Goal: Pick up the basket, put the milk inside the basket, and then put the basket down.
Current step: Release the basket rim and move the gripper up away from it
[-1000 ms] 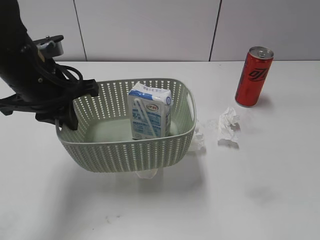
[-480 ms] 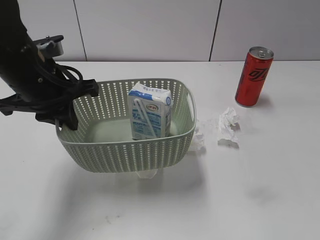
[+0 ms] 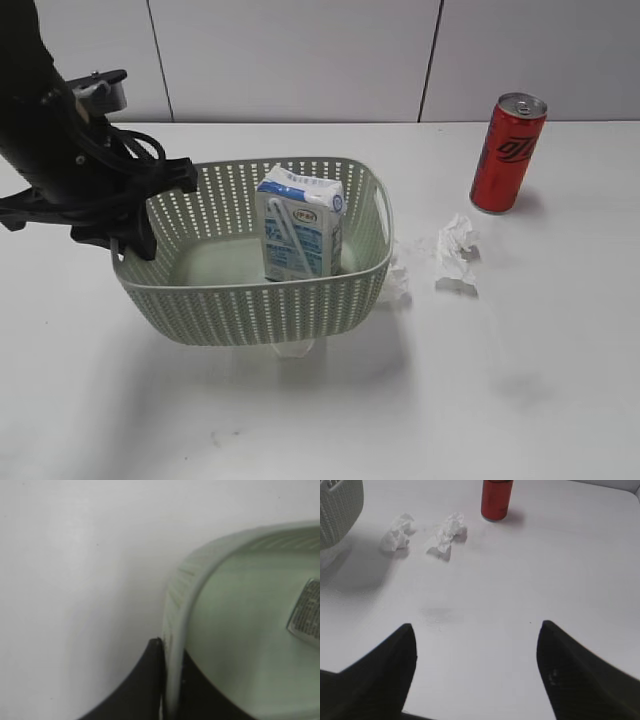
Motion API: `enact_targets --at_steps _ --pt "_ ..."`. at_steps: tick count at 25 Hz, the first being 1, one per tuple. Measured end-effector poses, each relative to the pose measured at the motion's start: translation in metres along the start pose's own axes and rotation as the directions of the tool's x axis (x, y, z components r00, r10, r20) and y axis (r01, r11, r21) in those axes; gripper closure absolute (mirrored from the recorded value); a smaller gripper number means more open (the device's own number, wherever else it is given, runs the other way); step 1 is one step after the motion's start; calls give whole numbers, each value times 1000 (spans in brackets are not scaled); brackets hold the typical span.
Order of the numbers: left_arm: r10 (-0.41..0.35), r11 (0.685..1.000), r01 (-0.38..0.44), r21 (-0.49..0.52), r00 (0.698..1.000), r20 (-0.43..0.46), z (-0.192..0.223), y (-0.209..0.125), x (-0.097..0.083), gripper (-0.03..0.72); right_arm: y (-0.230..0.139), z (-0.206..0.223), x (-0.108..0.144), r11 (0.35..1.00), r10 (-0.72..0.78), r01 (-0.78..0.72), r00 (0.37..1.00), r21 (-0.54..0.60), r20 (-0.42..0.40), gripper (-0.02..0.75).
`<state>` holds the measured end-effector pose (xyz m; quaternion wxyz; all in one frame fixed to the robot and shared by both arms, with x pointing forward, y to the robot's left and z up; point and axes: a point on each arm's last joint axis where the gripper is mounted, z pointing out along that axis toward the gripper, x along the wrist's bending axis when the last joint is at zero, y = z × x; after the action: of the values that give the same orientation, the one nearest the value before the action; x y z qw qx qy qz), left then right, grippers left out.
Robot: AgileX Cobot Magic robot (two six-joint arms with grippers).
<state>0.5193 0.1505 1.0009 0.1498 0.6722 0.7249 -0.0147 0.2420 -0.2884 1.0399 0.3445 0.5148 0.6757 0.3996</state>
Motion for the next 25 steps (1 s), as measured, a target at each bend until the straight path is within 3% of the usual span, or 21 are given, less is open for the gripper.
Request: enact_targets --at_steps 9,19,25 --pt "9 999 -9 -38 1000 11 -2 6 -3 689 0 3 0 1000 7 -7 1000 -19 -4 151" --pt "51 992 -51 -112 999 -6 1 56 -24 689 0 3 0 1000 9 -9 1000 -22 -5 150" --pt "-3 995 -1 -96 999 -33 32 93 -16 689 0 3 0 1000 9 -9 1000 -22 -6 150"
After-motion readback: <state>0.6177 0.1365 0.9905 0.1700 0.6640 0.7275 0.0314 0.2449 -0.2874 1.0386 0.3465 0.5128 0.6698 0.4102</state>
